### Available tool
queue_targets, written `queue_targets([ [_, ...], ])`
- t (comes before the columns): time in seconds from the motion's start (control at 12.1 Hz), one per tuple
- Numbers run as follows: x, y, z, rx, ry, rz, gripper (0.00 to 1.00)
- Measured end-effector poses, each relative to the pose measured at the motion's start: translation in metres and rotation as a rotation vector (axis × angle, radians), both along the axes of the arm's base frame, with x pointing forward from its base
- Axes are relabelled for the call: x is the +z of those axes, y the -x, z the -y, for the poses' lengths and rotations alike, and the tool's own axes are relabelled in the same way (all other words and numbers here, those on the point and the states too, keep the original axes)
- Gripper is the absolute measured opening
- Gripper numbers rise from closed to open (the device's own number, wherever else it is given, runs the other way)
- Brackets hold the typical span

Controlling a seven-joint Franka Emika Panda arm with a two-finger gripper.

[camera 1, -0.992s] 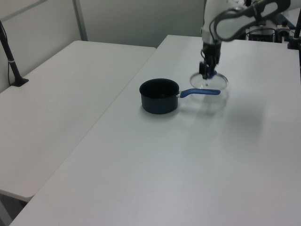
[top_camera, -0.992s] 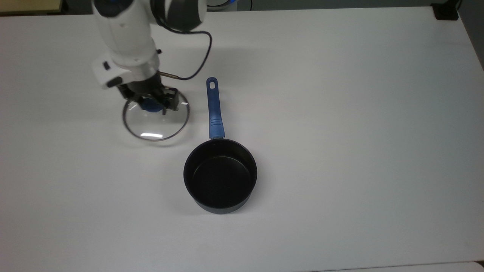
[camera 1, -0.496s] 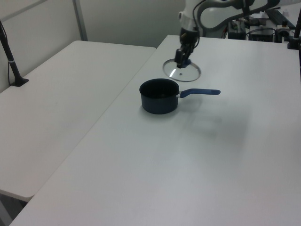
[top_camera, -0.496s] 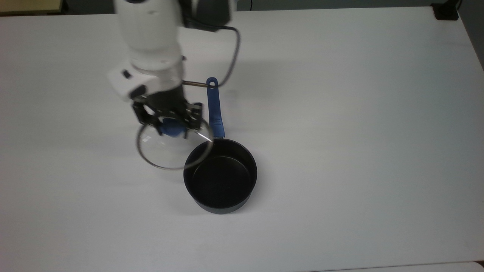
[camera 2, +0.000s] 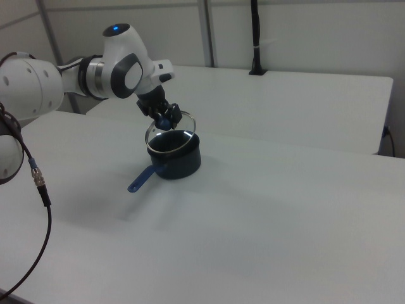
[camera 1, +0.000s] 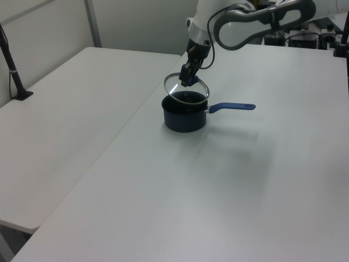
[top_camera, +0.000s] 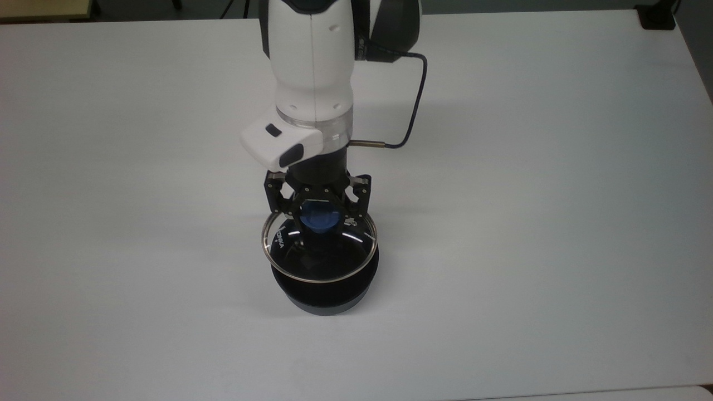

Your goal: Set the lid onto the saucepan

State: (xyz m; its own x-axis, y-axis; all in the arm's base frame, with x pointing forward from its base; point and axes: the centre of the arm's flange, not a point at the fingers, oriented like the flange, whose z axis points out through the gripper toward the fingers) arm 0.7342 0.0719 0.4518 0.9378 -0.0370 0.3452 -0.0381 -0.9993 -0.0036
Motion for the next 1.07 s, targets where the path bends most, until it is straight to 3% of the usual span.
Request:
queue_targets([
  [0.5,-0.026,-0.005,0.0,-0.001,0.006,-0.026,0.57],
  [0.58,-0.027,-0.005,-0.001,0.0,0.006,-0.027,0.62],
  [0.83,-0.038,-0.006,-0.001,0.001,0.009,-0.042,1.0],
  [1.07,-0.02,-0.006,-0.001,0.001,0.005,-0.02,1.0],
])
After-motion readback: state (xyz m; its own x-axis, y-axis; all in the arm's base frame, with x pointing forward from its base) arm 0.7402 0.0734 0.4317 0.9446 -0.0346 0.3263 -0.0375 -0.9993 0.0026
